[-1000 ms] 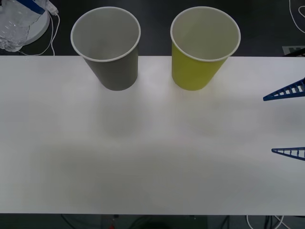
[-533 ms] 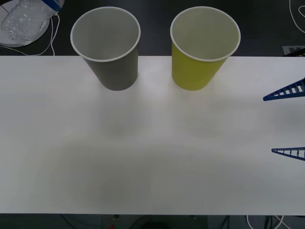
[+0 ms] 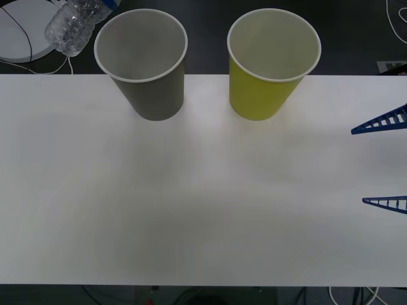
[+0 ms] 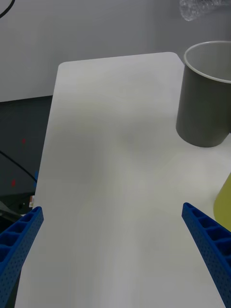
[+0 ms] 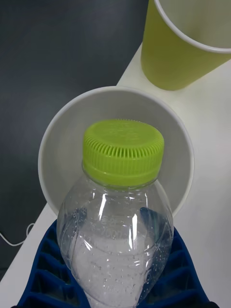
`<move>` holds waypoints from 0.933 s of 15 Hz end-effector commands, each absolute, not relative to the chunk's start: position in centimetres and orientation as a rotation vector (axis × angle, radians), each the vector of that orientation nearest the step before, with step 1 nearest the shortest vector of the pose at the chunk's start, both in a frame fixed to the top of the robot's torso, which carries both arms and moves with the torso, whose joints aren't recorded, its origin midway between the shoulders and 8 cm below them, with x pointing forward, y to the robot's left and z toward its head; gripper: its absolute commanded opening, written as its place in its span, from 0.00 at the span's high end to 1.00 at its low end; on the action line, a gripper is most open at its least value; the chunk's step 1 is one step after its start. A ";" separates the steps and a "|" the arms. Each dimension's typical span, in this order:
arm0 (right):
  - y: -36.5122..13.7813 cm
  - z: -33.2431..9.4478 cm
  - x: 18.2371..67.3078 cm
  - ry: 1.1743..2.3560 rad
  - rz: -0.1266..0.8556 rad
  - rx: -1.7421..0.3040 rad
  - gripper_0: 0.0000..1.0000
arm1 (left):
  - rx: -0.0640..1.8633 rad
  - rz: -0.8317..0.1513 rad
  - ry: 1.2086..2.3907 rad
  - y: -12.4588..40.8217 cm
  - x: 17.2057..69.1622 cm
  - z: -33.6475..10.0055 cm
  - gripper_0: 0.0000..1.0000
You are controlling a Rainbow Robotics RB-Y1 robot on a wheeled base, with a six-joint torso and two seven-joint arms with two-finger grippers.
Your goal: Put the can into the green bin and the plastic bottle into the gray bin
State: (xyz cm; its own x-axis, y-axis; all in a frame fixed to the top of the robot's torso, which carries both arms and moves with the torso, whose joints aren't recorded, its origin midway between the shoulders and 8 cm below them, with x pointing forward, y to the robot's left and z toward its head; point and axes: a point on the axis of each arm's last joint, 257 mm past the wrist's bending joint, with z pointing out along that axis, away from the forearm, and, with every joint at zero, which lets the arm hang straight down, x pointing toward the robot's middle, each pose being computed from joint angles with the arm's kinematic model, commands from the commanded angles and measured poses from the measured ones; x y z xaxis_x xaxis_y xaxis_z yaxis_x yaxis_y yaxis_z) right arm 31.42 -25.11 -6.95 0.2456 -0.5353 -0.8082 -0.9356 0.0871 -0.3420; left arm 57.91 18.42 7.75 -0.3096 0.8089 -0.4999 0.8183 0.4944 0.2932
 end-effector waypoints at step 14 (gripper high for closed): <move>-25.1 -6.9 31.4 1.413 0.533 -1.574 0.00 | 1.371 0.008 2.125 12.9 60.3 6.6 1.00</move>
State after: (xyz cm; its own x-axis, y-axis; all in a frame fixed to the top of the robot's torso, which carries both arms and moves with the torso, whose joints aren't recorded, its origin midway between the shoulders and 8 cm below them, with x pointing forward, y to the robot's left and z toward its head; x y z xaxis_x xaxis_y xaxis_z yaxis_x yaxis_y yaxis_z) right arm 31.42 -25.11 -6.95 0.2456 -0.5353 -0.8082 -0.9356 0.0871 -0.3420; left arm 60.25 12.87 6.65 -0.2849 0.8294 -0.4805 0.8259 0.4668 0.3161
